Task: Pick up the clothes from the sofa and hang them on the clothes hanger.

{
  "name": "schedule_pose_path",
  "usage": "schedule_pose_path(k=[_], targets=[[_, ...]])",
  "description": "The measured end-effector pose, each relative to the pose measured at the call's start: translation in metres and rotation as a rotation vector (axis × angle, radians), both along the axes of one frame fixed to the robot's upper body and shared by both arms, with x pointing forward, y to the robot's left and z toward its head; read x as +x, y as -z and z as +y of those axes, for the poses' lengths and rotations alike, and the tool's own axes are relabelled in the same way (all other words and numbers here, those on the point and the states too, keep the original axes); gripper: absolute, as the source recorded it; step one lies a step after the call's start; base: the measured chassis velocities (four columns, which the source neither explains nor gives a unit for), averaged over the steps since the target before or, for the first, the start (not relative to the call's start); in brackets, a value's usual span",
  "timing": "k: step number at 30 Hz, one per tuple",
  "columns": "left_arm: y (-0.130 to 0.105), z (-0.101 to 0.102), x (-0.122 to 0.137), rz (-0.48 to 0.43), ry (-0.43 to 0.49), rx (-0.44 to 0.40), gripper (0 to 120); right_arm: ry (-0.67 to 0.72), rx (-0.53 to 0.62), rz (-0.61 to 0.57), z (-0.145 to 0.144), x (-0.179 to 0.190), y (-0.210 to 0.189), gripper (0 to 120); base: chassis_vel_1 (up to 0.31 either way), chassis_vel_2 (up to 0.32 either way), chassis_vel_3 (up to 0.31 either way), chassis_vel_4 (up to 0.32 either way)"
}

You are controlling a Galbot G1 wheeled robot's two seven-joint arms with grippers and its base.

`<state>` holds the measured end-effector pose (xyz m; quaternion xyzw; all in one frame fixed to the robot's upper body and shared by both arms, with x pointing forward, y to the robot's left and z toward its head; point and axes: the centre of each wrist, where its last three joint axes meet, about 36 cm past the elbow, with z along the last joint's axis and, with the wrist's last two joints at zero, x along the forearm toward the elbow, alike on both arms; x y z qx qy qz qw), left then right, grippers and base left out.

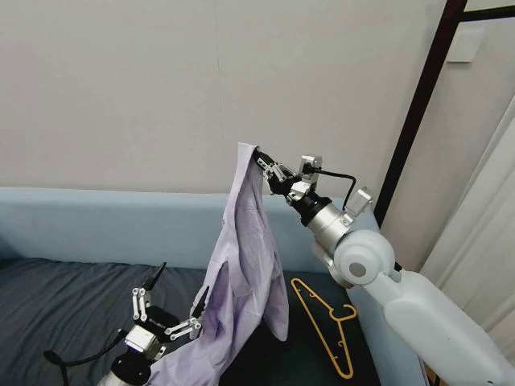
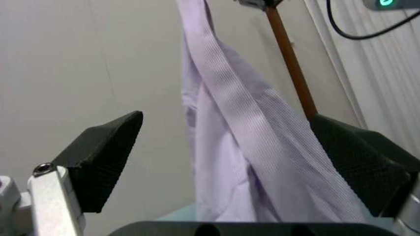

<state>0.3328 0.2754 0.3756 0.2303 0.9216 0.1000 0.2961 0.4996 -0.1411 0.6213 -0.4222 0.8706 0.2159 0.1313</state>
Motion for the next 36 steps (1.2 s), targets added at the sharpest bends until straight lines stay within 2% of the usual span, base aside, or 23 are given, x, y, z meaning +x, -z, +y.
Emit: schedule_pose_path(k=[6,11,12,15,17,19,26,30,33,36], targets=[[0.019,-0.012,0.016,0.098,0.027,-0.04,100,-0.007,-0.001,0.008,0.01,0.005,0.006,0,0.0,0.0,0.0,0.0],[0.035,-0.039,0.027,0.191,-0.003,-0.109,100,-0.014,-0.01,0.005,0.018,0.011,0.009,0,0.0,0.0,0.0,0.0],[0.035,-0.039,0.027,0.191,-0.003,-0.109,100,-0.014,-0.01,0.005,0.018,0.011,0.009,0,0.0,0.0,0.0,0.0],[0.046,-0.063,0.025,0.225,-0.035,-0.118,100,-0.006,-0.012,0.005,0.016,0.013,0.01,0,0.0,0.0,0.0,0.0],[0.048,-0.067,0.025,0.23,-0.041,-0.12,100,-0.004,-0.012,0.005,0.016,0.014,0.01,0,0.0,0.0,0.0,0.0],[0.053,-0.089,0.024,0.253,-0.076,-0.145,100,0.001,-0.012,0.004,0.014,0.014,0.009,0,0.0,0.0,0.0,0.0],[0.05,-0.126,0.022,0.268,-0.177,-0.229,100,-0.006,-0.012,0.003,0.014,0.012,0.011,0,0.0,0.0,0.0,0.0],[0.044,-0.128,0.02,0.259,-0.204,-0.242,100,-0.008,-0.013,0.004,0.013,0.011,0.012,0,0.0,0.0,0.0,0.0],[0.027,-0.116,0.011,0.205,-0.225,-0.242,100,-0.004,-0.015,0.004,0.011,0.011,0.013,0,0.0,0.0,0.0,0.0],[0.023,-0.108,0.0,0.176,-0.22,-0.227,100,0.001,-0.012,0.002,0.01,0.012,0.012,0,0.0,0.0,0.0,0.0]])
